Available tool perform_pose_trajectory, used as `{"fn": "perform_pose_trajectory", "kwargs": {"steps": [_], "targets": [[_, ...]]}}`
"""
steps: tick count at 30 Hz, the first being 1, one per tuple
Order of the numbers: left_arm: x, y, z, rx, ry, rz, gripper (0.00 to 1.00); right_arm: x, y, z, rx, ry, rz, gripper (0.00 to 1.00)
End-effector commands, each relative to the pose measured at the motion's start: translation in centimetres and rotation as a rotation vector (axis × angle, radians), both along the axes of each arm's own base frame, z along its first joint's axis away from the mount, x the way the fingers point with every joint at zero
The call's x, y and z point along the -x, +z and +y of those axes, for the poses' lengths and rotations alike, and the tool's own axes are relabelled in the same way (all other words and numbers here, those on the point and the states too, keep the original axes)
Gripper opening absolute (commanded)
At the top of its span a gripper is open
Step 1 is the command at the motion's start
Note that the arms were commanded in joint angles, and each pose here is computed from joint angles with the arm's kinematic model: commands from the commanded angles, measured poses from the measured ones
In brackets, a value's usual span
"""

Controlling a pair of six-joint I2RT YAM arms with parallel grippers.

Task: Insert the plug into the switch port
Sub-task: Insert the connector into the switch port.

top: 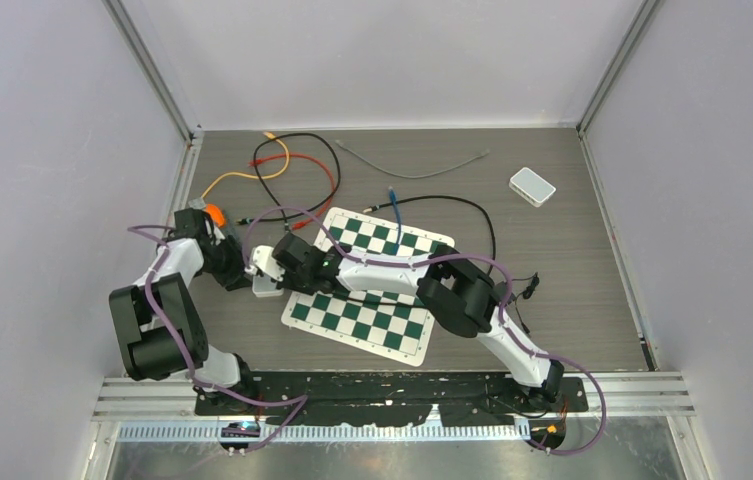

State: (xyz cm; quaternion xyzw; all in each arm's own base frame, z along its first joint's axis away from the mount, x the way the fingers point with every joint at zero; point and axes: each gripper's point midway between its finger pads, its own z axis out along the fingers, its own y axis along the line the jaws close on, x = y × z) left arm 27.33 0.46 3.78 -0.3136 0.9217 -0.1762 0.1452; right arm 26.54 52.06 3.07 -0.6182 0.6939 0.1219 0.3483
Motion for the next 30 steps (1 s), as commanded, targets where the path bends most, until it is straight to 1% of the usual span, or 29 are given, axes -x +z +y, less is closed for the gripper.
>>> {"fn": "perform_pose_trajectory", "kwargs": {"steps": [1, 4, 10, 16, 21, 26, 30], "targets": [[0.8, 0.7, -0.8, 0.033, -0.015, -0.007, 0.39, 1.7, 2.7, 2.3, -0.086, 0.086, -0.006, 0.05], [0.8, 1.0, -0.8, 0.029, -0.022, -0.007, 0.39, 2.4, 2.5, 2.4, -0.092, 0.135, 0.004, 0.05], [0.6, 1.1, 0.5, -0.032, -0.035, 0.031, 0.44, 3.0, 2.2, 2.1, -0.076, 0.207, -0.005, 0.05], [0.1, 1.2, 0.8, -0.044, -0.046, 0.035, 0.44, 3.1, 1.7, 1.3, -0.036, 0.249, -0.026, 0.05], [0.2, 1.2, 1.0, -0.058, -0.073, 0.031, 0.45, 2.6, 1.5, 1.2, -0.027, 0.236, -0.013, 0.05], [0.3, 0.4, 0.4, -0.011, -0.099, 0.062, 0.45, 2.3, 1.9, 1.6, -0.042, 0.219, -0.012, 0.05], [0.2, 0.4, 0.4, -0.012, -0.110, 0.065, 0.44, 1.6, 1.9, 1.6, -0.045, 0.200, -0.005, 0.05]]}}
